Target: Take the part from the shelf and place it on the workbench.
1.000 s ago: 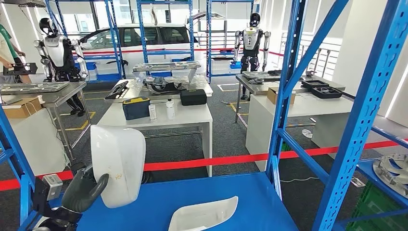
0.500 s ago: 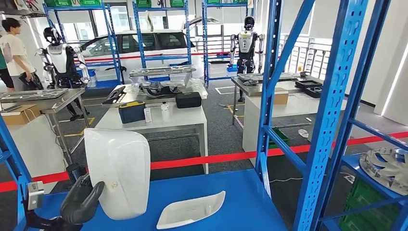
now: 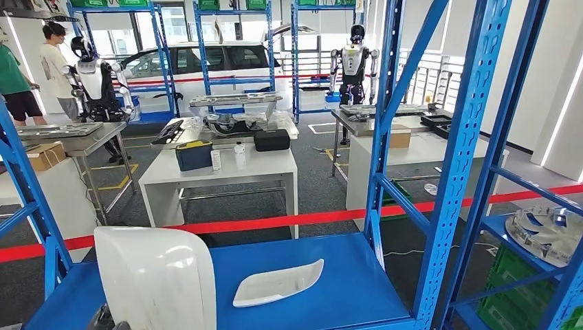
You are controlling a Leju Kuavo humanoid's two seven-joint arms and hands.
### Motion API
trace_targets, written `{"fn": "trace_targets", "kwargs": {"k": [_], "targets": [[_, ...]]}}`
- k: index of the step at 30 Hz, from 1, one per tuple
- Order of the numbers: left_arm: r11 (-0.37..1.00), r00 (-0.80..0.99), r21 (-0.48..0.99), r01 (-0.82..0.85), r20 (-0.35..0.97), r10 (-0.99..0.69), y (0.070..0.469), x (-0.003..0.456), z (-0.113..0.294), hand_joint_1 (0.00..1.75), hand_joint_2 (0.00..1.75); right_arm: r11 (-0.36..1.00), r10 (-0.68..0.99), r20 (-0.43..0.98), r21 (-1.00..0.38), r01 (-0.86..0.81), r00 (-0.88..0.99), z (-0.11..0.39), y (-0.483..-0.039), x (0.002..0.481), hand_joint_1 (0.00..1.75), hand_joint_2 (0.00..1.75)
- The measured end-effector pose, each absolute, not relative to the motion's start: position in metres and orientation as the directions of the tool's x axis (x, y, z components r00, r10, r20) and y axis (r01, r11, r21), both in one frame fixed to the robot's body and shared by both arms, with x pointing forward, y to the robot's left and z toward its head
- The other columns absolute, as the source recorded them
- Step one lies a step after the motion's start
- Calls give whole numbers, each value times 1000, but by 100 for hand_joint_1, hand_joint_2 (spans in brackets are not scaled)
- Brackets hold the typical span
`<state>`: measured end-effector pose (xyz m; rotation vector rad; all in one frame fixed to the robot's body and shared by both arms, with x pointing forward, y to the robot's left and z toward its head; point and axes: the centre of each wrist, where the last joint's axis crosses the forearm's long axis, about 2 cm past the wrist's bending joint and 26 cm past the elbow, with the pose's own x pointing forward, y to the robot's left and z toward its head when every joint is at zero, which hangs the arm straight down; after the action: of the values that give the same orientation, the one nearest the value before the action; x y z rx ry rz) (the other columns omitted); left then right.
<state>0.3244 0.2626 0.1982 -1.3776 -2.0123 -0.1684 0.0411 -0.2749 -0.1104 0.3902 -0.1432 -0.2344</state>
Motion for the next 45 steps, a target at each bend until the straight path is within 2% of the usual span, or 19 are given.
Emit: {"fn": "trace_targets", "kwargs": {"k": [4,10,16,28,45], "targets": [[441,-223,-255,861,589,777,259,294,181,175,175,898,-241,87,398,188,967,-111,-274,38,0,0],[481,-250,-209,851,645,722,261,268,168,175,175,902,-230,88,394,178,969,-110,-276,40,0,0],[515,-286,-146,845,689,666,268,261,164,175,175,899,-237,89,398,183,967,-110,-275,43,0,0],[558,-322,-116,821,713,623,280,260,161,175,175,897,-251,101,399,192,963,-110,-275,42,0,0],[615,-325,-142,776,746,582,299,231,139,175,175,910,-182,97,393,130,979,-110,-273,40,0,0]]}}
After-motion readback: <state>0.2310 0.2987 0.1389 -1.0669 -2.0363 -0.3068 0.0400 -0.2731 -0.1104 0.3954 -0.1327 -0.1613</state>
